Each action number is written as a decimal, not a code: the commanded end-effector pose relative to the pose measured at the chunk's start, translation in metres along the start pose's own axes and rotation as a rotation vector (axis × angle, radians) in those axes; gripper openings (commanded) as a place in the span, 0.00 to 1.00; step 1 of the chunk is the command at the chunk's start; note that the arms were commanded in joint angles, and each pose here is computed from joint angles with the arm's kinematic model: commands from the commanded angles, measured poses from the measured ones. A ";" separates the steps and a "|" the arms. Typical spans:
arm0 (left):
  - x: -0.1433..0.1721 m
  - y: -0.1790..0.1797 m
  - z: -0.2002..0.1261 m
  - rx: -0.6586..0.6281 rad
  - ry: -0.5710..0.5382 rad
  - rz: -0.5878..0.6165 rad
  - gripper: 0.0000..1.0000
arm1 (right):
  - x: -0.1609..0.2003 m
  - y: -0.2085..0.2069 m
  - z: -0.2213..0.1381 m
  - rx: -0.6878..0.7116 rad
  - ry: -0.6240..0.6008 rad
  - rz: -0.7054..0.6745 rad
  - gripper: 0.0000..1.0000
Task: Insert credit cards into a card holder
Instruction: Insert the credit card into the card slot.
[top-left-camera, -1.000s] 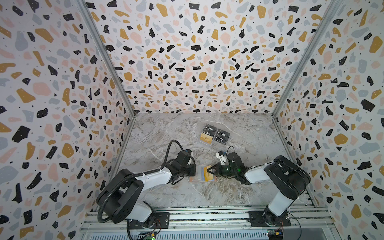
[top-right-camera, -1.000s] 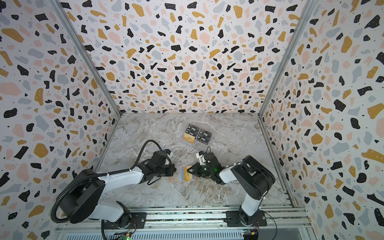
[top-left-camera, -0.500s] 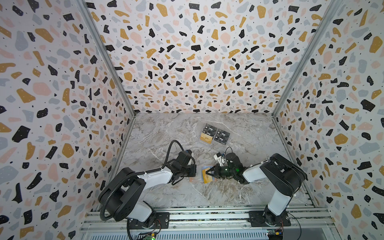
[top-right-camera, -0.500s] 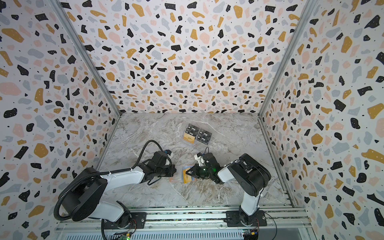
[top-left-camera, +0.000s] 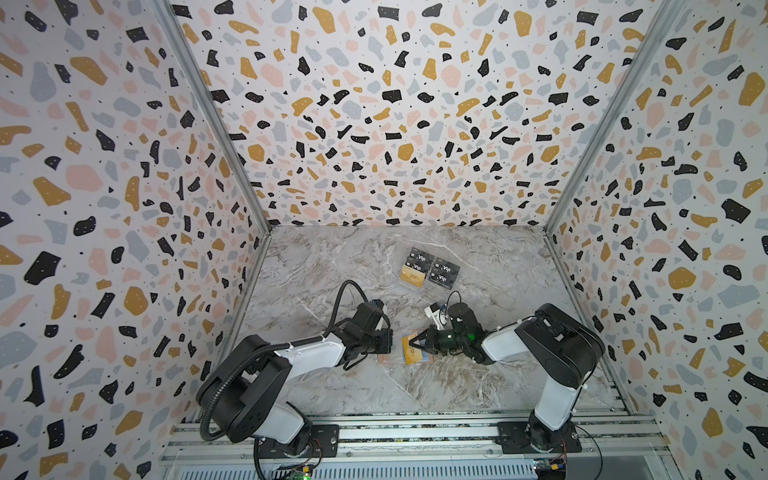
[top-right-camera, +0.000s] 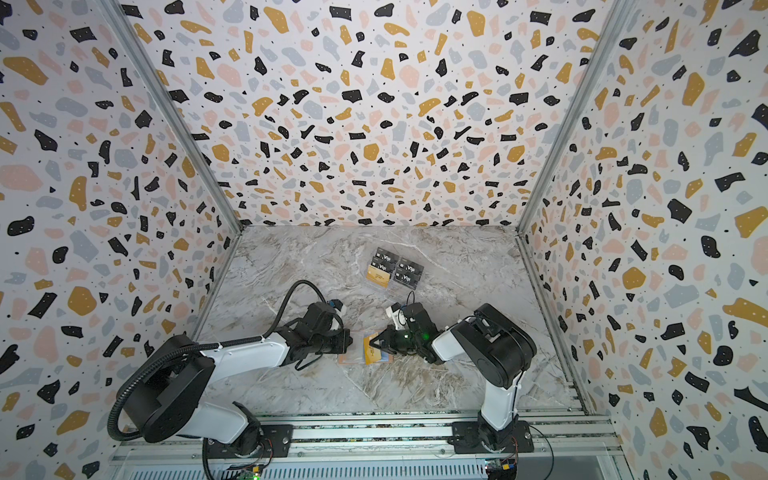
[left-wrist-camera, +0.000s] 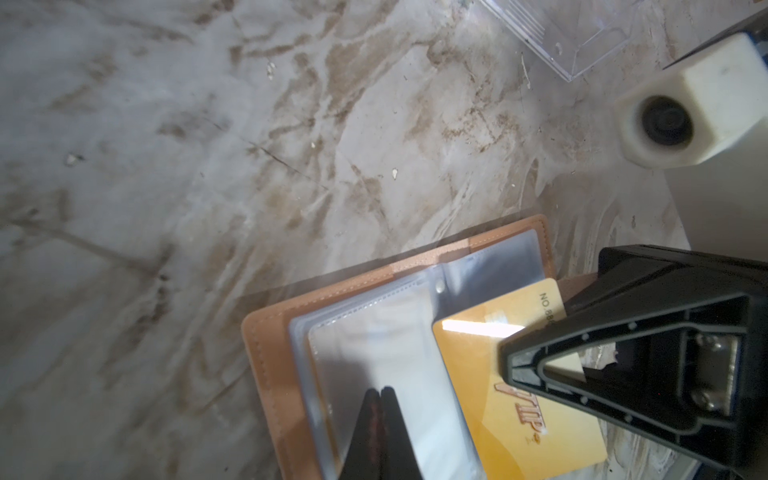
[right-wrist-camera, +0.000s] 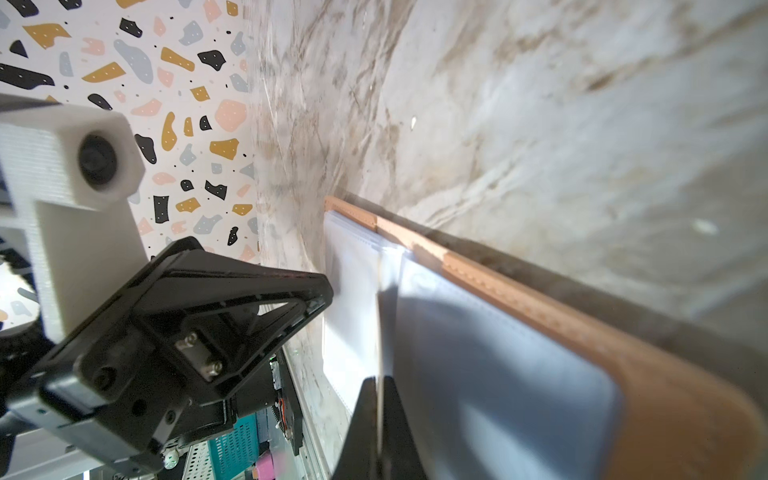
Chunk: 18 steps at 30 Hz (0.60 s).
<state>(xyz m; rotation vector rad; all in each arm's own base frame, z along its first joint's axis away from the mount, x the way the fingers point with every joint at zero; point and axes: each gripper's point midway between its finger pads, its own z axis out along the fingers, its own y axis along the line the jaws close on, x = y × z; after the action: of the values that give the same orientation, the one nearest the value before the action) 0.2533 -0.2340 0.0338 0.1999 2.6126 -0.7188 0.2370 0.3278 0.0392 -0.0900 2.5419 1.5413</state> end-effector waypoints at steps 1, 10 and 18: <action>-0.005 -0.002 -0.003 0.000 -0.020 0.015 0.00 | -0.003 0.005 0.001 0.000 0.006 -0.026 0.00; -0.005 -0.003 -0.004 0.001 -0.023 0.015 0.00 | -0.002 0.001 -0.001 0.018 -0.004 -0.016 0.00; -0.004 -0.002 -0.003 -0.001 -0.020 0.014 0.00 | 0.001 0.002 -0.003 0.014 -0.003 -0.014 0.00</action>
<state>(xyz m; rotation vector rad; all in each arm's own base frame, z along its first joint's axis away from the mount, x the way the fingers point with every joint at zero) 0.2534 -0.2339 0.0338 0.1995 2.6124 -0.7180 0.2374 0.3273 0.0376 -0.0924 2.5490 1.5279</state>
